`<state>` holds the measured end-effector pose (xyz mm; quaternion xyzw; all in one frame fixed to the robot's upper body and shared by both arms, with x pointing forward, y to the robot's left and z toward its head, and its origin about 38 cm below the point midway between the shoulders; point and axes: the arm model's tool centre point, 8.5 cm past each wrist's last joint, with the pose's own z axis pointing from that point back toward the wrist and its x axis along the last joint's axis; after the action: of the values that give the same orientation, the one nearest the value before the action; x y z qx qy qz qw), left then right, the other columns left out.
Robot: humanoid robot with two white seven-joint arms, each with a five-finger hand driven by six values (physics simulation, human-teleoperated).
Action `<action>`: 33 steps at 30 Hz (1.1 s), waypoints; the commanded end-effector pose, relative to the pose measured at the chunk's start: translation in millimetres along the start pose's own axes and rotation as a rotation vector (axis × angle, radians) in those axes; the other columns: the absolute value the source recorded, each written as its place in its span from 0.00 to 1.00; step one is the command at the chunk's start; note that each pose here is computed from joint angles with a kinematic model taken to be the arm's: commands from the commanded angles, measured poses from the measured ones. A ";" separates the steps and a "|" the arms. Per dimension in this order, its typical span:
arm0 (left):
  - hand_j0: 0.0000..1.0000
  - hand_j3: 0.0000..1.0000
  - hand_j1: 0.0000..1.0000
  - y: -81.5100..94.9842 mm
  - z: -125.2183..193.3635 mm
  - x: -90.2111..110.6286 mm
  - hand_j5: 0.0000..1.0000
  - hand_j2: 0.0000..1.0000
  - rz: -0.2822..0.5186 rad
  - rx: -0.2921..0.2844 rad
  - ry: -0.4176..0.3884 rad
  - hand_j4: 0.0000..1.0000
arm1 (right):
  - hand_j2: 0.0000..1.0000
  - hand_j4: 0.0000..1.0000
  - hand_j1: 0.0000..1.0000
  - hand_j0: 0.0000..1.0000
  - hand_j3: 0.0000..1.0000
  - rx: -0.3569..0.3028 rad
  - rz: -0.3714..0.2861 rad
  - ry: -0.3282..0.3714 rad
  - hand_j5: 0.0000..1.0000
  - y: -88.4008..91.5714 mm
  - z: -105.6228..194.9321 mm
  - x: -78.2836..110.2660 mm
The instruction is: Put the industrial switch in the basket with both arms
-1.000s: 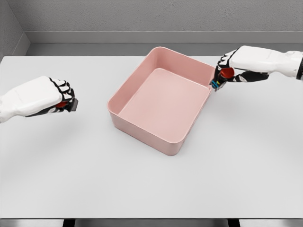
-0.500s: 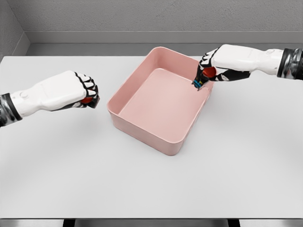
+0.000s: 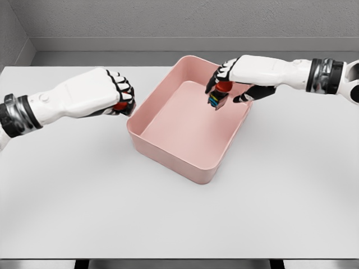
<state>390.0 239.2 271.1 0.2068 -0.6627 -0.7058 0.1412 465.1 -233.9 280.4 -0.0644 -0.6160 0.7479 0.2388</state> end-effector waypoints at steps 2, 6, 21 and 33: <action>0.28 0.28 0.28 -2.5 -15.1 7.0 0.28 0.28 -0.001 0.012 -0.025 0.28 | 1.00 1.00 1.00 1.00 1.00 -0.012 -0.006 0.008 1.00 -2.3 3.0 -1.9; 0.28 0.28 0.28 5.3 -34.5 12.5 0.28 0.28 -0.014 0.039 -0.061 0.28 | 1.00 1.00 1.00 1.00 1.00 -0.025 0.001 0.052 1.00 -7.7 21.3 -10.1; 0.29 0.29 0.29 -27.4 -124.6 35.8 0.29 0.29 0.041 0.041 -0.127 0.29 | 1.00 1.00 1.00 1.00 1.00 0.003 -0.016 0.192 1.00 2.0 81.5 -31.7; 1.00 1.00 1.00 -33.3 -129.3 29.7 1.00 1.00 0.063 0.028 -0.116 1.00 | 1.00 1.00 1.00 1.00 1.00 0.010 -0.031 0.198 1.00 8.9 82.8 -33.6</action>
<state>427.7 112.8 230.0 0.1469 -0.6850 -0.7036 0.1186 459.3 -322.3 283.9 -0.1275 -0.5848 0.7398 0.3073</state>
